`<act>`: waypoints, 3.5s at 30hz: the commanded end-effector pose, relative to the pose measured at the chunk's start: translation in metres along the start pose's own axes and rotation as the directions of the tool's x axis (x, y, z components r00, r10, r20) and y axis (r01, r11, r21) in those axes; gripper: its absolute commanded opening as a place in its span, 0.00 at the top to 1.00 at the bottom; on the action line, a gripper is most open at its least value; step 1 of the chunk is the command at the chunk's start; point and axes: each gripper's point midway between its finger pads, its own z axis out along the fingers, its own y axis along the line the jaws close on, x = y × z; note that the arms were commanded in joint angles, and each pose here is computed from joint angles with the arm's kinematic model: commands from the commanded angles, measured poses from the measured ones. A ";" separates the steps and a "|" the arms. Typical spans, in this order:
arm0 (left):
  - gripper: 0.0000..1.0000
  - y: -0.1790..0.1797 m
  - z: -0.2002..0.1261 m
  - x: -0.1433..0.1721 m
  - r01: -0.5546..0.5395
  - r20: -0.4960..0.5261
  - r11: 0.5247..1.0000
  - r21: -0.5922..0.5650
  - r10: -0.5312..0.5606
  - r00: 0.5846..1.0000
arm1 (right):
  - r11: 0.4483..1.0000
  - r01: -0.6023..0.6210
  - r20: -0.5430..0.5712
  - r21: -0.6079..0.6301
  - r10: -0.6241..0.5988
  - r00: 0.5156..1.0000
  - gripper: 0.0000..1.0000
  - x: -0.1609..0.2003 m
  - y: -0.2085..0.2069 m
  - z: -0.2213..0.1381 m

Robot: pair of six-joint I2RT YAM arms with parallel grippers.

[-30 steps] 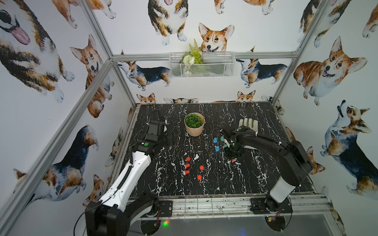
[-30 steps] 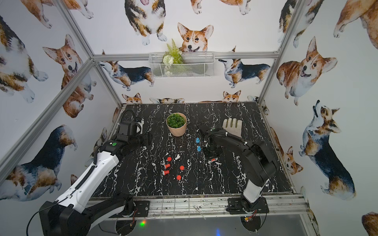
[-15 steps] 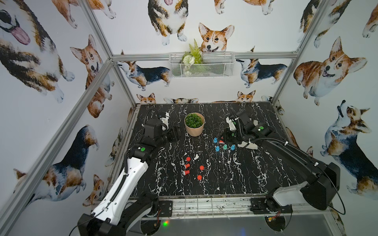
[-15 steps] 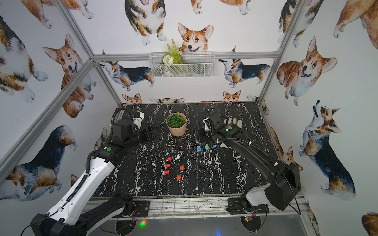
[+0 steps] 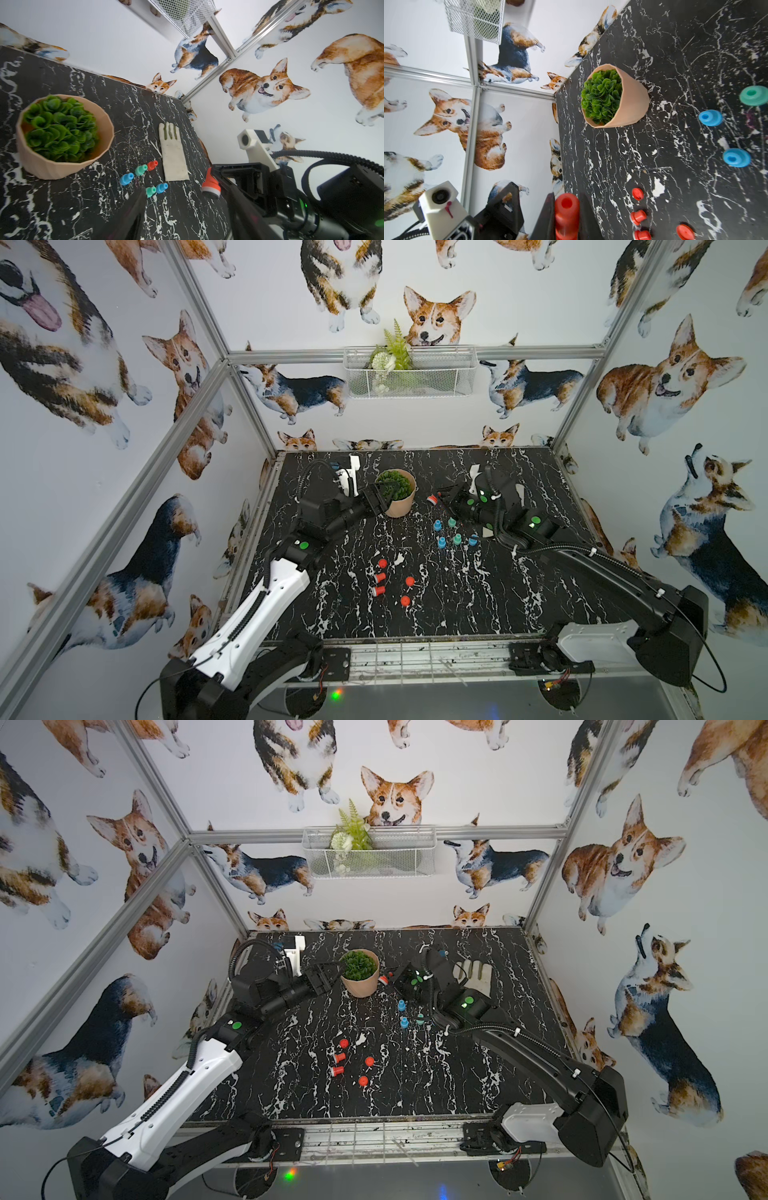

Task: Close the stamp cap
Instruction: Pick up the stamp from the center of the board.

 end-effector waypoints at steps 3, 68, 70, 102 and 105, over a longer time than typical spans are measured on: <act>0.36 -0.031 0.016 0.003 -0.043 -0.003 0.996 0.079 0.043 0.999 | 0.965 -0.231 0.045 -0.122 0.238 0.970 1.00 -0.010 0.036 0.003; 0.94 -0.075 0.006 0.021 -0.166 -0.205 0.948 0.272 0.226 0.952 | 0.824 0.309 0.071 -0.474 -0.314 0.947 0.63 -0.019 0.060 -0.062; 0.94 -0.084 0.000 0.025 -0.147 -0.239 0.937 0.316 0.229 0.944 | 0.717 0.468 0.125 -0.516 -0.477 0.870 0.63 -0.008 0.071 -0.077; 0.99 -0.149 -0.072 0.065 0.104 -0.484 0.802 0.588 0.246 0.839 | -0.490 0.764 0.623 -0.420 -0.768 -0.150 0.55 0.095 0.095 -0.159; 0.99 -0.150 -0.073 0.065 0.103 -0.484 0.799 0.593 0.251 0.838 | -0.491 0.769 0.626 -0.410 -0.764 -0.154 0.56 0.094 0.098 -0.157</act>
